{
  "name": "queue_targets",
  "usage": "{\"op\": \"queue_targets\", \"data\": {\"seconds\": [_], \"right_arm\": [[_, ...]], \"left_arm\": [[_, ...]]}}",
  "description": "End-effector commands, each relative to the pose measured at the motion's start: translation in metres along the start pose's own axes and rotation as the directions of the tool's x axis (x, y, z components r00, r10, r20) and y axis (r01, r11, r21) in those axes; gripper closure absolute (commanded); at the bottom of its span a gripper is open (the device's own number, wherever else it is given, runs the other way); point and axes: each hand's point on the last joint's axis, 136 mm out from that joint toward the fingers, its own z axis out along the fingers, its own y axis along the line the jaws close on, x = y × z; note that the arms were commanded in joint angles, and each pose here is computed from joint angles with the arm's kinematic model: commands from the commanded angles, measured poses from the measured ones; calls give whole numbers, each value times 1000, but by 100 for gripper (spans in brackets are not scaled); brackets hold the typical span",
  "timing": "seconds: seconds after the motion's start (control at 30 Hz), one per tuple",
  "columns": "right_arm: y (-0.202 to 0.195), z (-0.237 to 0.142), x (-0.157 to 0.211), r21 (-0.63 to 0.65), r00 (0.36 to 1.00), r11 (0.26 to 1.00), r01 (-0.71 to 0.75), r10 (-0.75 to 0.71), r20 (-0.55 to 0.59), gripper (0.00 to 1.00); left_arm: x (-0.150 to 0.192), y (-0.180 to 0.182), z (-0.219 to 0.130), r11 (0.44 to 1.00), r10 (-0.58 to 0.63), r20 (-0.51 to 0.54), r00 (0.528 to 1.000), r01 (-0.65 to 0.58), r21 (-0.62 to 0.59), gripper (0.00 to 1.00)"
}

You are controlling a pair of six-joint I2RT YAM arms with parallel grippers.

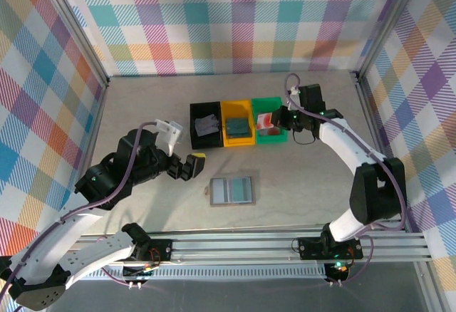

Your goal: Take the credit cards out of the card holder

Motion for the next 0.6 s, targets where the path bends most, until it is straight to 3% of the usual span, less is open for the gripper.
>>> {"op": "queue_targets", "data": {"seconds": [0.0,0.3,0.57], "right_arm": [[-21,10,-8,102,999,995,24,-20,-37,100],[-37,46,-19,140,994,990,29,-13,-109,100],[-31,69,-31,82,991,996,43,-32,-131,100]], "left_arm": [[-8,11,10,998,-22,23,999,24,-58,0],[2,15,24,997,-38,6,999,38,-72,0],[7,16,28,996,-42,4,999,43,-79,0]]}}
